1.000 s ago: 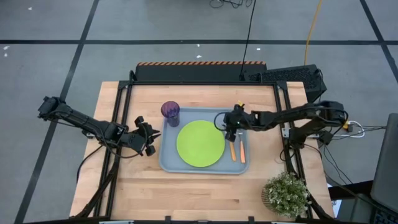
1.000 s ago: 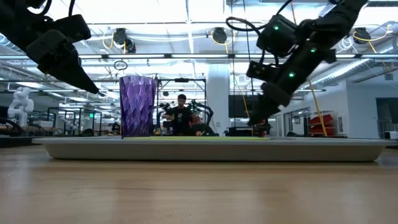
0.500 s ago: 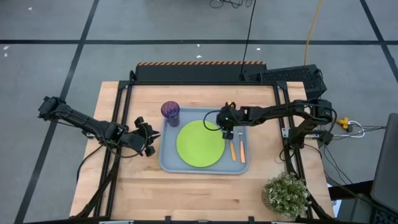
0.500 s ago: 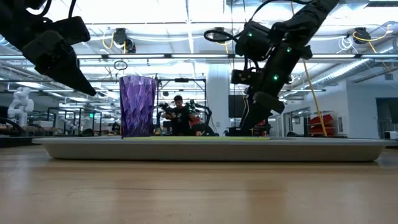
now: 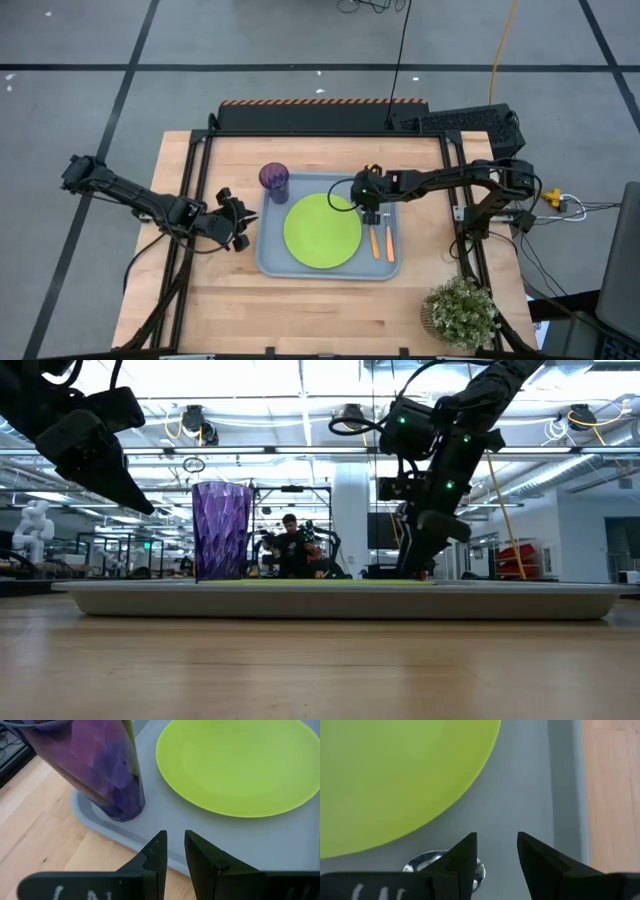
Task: Pick and place plate/cup/fork/spoon on tray
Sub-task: Adjust the yellow spoon on the gray serving tray
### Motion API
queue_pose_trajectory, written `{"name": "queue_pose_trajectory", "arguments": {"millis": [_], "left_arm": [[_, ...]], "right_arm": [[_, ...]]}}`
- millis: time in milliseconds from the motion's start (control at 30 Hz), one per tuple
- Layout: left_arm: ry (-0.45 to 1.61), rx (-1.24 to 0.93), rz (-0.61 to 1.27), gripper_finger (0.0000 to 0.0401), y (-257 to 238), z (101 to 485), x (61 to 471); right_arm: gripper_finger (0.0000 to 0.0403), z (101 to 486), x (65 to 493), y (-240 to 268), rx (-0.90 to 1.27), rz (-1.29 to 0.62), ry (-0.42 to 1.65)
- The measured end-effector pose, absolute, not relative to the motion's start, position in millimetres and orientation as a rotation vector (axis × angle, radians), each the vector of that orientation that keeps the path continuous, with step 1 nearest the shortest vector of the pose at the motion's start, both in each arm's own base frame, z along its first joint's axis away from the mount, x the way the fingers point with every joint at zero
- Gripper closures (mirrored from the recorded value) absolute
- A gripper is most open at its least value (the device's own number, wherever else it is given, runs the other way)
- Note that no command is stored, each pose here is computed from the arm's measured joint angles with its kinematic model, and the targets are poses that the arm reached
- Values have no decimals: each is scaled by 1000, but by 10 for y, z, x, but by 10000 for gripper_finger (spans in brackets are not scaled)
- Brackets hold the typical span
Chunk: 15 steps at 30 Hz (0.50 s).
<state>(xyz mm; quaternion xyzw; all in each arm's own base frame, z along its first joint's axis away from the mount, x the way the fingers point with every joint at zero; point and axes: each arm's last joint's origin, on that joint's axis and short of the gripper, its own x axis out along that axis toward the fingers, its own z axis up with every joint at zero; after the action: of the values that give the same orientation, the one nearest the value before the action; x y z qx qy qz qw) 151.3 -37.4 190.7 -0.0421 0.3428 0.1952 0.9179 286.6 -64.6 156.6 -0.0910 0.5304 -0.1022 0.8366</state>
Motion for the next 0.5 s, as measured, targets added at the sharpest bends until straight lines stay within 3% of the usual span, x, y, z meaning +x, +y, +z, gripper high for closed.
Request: {"name": "queue_pose_trajectory", "arguments": {"millis": [500], "left_arm": [[714, -84, 405, 329, -372, 1900, 1505]], "right_arm": [[268, 1541, 2782, -759, -183, -231, 1191]]}}
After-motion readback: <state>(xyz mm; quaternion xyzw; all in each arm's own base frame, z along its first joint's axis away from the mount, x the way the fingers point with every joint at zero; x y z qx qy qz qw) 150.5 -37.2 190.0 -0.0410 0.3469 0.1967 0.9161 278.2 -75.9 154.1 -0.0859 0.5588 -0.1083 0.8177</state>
